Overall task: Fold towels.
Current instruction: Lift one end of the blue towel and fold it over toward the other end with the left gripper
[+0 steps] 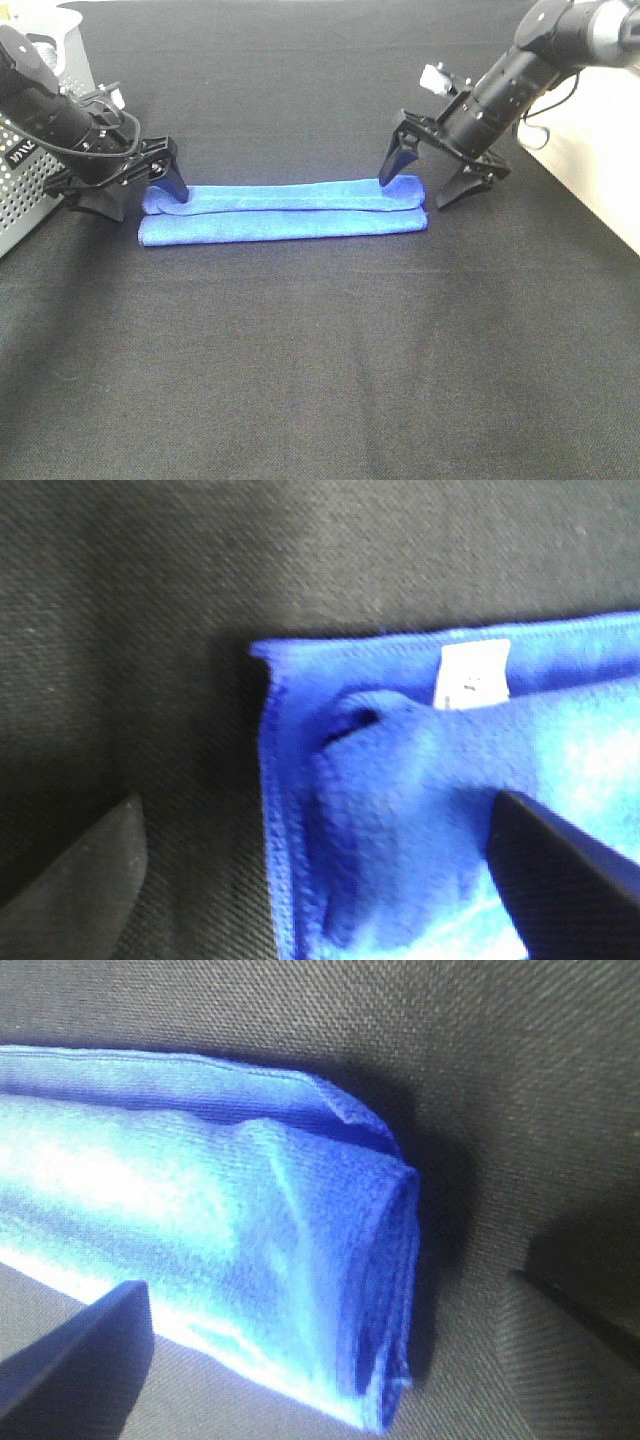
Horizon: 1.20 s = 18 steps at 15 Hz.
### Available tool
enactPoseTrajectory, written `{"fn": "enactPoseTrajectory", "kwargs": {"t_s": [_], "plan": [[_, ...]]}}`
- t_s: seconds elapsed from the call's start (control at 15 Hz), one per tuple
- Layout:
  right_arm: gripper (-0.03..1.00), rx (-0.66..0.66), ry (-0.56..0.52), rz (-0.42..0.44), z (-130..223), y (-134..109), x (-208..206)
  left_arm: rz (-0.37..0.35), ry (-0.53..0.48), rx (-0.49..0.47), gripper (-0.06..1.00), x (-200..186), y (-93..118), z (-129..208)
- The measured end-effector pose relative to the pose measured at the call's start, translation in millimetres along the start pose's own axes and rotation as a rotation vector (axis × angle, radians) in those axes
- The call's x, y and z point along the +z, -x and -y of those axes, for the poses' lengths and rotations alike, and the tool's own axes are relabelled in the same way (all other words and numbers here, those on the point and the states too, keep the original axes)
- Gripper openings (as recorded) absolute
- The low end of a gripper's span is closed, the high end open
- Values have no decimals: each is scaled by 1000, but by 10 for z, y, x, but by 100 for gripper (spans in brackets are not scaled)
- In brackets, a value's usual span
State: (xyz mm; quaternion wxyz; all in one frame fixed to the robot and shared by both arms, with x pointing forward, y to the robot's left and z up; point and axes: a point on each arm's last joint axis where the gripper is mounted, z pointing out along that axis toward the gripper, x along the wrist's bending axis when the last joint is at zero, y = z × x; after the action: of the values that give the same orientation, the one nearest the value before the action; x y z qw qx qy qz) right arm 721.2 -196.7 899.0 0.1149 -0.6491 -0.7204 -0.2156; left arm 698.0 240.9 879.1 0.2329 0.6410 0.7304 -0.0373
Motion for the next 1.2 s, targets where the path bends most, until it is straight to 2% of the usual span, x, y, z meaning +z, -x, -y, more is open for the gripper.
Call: {"fn": "enactPoseTrajectory", "kwargs": {"t_s": [0.2,0.27,0.33,0.53,0.73,0.87,1.0,1.07,1.2], "plan": [[87,-4,-2,7,1,6,0,59,1,-53,86,99,75,15],[87,-4,-2,7,1,6,0,73,3,-47,81,134,151,32],[87,-5,-2,8,2,7,0,79,-1,-58,65,191,215,62],[87,-5,-2,8,2,7,0,70,-26,-102,11,249,212,100],[87,-5,-2,8,2,7,0,47,-40,-79,10,213,205,107],[87,-6,-7,8,6,7,0,-66,-44,39,10,-47,223,65],[87,-6,-31,6,28,6,0,-163,-23,102,10,-384,282,-61],[87,-2,-45,4,41,4,-1,-183,-7,114,10,-569,350,-148],[87,19,-69,0,63,-1,-2,-173,-35,114,10,-779,552,-209]]}}
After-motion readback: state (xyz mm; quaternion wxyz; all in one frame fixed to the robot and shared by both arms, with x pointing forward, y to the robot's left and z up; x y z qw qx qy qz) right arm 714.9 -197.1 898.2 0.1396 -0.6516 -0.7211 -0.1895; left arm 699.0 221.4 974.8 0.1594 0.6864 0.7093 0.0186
